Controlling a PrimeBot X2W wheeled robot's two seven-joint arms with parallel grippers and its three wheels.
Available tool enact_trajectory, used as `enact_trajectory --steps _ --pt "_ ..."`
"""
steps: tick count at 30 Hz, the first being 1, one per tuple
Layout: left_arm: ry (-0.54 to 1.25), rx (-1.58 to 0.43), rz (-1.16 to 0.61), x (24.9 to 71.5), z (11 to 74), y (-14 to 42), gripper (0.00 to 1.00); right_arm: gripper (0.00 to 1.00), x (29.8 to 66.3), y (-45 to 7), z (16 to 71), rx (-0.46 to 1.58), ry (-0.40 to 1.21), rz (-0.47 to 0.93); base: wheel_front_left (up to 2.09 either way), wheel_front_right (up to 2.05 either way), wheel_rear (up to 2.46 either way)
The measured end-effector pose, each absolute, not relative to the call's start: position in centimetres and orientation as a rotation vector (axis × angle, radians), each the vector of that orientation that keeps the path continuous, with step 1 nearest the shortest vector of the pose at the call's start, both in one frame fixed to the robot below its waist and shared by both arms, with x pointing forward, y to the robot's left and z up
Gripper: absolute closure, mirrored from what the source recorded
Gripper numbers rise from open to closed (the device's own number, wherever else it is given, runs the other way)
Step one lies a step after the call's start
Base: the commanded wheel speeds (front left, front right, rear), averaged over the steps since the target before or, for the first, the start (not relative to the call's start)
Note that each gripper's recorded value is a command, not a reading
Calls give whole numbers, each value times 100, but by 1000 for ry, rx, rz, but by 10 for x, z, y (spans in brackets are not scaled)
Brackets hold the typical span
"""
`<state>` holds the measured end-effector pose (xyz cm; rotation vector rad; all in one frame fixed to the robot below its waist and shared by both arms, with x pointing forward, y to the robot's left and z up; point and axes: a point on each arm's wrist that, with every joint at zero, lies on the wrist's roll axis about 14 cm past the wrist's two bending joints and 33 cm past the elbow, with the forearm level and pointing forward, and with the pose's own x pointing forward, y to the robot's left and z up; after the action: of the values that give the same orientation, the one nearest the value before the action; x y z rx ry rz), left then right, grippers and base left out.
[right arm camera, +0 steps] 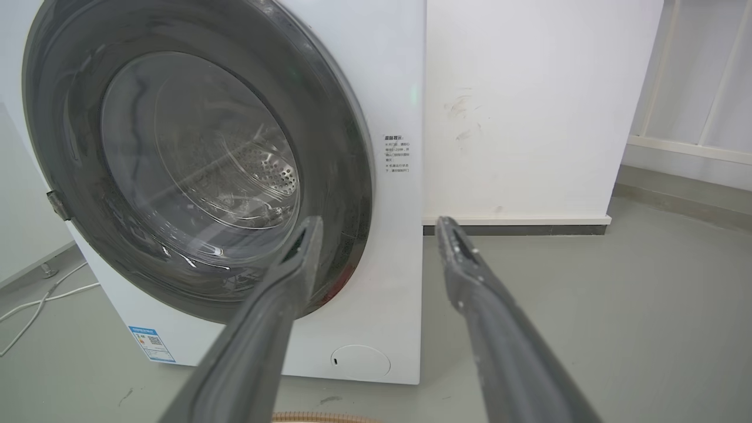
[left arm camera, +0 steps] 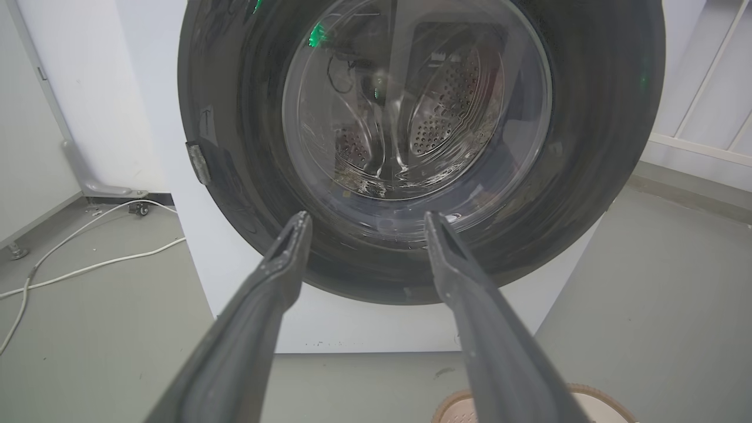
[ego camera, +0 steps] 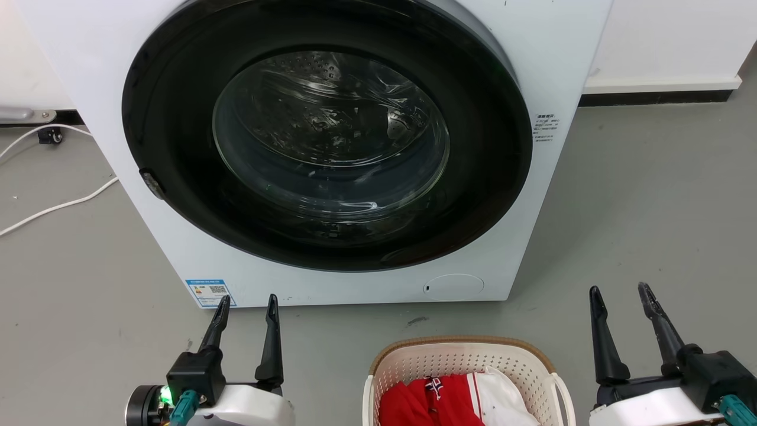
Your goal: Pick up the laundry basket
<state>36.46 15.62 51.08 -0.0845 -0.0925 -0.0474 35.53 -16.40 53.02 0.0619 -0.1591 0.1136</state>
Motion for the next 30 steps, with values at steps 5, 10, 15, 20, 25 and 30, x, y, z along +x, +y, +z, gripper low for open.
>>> enact_trajectory --steps 5,10,15,20,25,30 --pt "-88 -84 -44 365 509 157 0 0 355 -165 528 80 -152 108 0 0 0" --pt "-84 -83 -46 365 508 156 0 0 355 -166 526 89 -148 106 0 0 0" --pt "-80 -76 -43 365 506 156 0 0 355 -166 526 95 -146 106 0 0 0" --pt "-79 -75 -41 364 506 157 0 0 355 -165 525 95 -145 107 0 0 0" --pt "-76 -74 -44 365 505 156 0 0 355 -165 524 95 -142 106 0 0 0" --pt "-52 -76 -68 367 498 150 0 0 356 -168 518 87 -122 97 0 0 0"
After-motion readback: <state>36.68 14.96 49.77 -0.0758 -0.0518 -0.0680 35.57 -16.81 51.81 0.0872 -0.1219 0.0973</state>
